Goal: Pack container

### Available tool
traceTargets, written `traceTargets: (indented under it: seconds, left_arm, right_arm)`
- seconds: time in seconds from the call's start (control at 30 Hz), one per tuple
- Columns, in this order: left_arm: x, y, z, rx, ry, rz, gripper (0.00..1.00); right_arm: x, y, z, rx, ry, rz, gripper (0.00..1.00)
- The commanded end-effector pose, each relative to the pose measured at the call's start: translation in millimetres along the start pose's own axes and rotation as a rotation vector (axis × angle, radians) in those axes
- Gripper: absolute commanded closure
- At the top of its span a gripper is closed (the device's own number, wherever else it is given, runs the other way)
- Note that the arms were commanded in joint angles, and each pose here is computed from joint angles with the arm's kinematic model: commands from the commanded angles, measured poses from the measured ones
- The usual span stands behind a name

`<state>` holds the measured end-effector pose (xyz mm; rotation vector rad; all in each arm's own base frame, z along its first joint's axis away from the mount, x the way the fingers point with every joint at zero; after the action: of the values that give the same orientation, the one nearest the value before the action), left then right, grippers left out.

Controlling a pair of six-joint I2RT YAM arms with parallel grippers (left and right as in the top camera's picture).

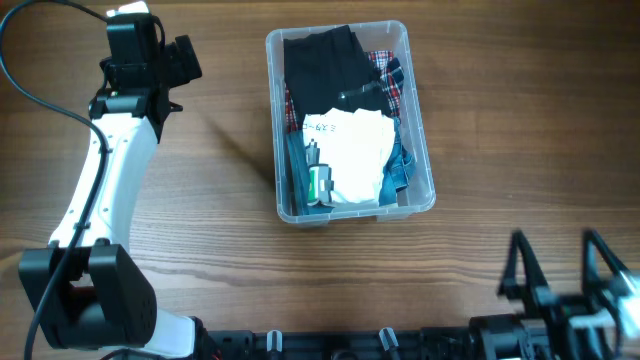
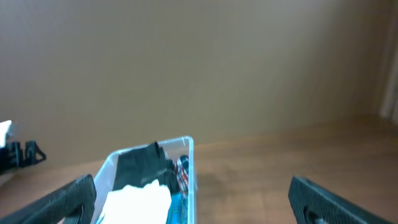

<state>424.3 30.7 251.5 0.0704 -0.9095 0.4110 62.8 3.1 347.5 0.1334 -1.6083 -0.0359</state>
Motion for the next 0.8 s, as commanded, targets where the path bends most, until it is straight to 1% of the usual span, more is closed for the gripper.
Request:
traceTargets:
  seconds: [0.0,0.17,0.27,0.4,0.63,0.77]
  left_arm:
    - [-1.8,1.9,-2.5,0.007,0.005,-0.011,0.0]
    - [-1.8,1.9,-2.5,0.007,0.005,-0.011,0.0]
    - [-1.8,1.9,-2.5,0.007,0.005,-0.011,0.0]
    - [-1.8,1.9,-2.5,0.007,0.005,-0.011,0.0]
    - [-1.8,1.9,-2.5,0.007,0.005,-0.011,0.0]
    - [-1.8,1.9,-2.5,0.007,0.005,-0.011,0.0]
  right_arm:
    - [-36.9,6.3,-29.7,0.105,-0.014,-0.017,0.0]
    - [-72.2,12.5,-64.6,0.216,-0.121,-0.003,0.0]
    - [-81.5,11.8,-73.2,0.223,-0.193,0.015,0.0]
    - [-95.4,8.6,-80.5,0.198,-0.252,0.091,0.0]
    - [-128.6,-5.5,-91.2,0.076,-0.183,0.076,0.0]
    - [-146.2,-8.0,-94.7,0.064,-0.139,0.083,0.0]
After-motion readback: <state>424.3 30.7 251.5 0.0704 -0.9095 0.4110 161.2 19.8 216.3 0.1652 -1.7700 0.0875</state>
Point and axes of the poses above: each gripper's point midway between its finger pads, its own z axis back along the fingers, its own y axis along the line the jaws close on, x = y × z, the point moved 8 cm from there along z, back along the fingers, and after that the axes turned 7 degrees about z, right-handed, at the moved point
